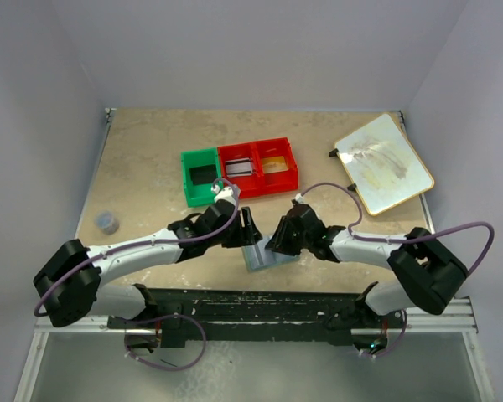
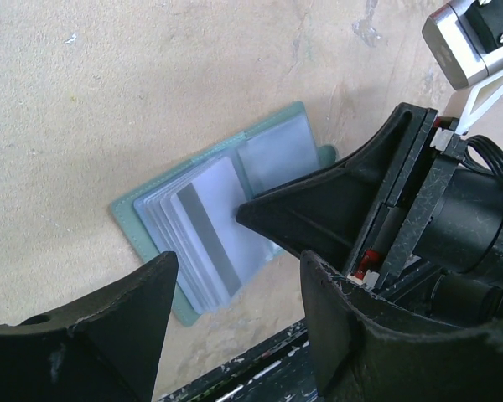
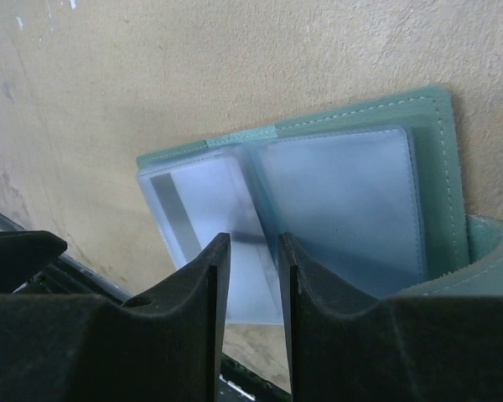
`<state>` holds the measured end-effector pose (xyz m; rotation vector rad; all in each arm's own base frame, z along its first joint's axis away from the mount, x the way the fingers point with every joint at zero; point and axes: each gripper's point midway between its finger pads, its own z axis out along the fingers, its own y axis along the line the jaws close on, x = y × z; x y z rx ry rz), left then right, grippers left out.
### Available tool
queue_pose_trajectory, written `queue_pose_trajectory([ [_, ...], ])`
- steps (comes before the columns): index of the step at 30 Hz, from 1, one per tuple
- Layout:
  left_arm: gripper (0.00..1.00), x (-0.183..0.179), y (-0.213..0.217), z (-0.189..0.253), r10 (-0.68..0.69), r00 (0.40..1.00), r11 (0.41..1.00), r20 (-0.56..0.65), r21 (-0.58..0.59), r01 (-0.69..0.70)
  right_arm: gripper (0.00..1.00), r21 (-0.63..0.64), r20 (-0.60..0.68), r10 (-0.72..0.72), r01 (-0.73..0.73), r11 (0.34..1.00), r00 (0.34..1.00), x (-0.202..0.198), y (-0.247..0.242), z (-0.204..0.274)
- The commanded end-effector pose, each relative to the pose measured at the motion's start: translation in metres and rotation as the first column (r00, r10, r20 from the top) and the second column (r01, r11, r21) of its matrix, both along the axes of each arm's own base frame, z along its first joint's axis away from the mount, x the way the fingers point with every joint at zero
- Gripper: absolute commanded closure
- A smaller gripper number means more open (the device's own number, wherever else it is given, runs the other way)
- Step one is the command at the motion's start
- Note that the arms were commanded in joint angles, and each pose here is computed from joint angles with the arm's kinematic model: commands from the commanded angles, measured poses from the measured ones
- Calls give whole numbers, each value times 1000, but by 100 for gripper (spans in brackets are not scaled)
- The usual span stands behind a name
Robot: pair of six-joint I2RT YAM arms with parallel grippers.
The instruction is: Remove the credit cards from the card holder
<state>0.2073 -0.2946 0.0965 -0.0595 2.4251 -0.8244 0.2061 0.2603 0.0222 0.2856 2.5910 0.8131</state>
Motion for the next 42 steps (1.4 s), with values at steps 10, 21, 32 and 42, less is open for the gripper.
queue_pose_trajectory([
  [10,42,5,-11,9,9,1000,999,20,-48,-8,83,-86,-72,-5,-1,996,997,-9,-15,-25],
  [21,42,5,-10,8,10,1000,999,20,-37,-9,93,-114,-93,-7,-4,994,996,-11,-18,-32],
  [32,42,6,-10,10,14,1000,999,24,-41,-13,100,225,-74,-8,24,974,997,-7,1,-7],
  [42,42,2,-15,2,2,1000,998,1,-62,-2,100,157,-111,-45,63,986,993,-5,-16,-26],
])
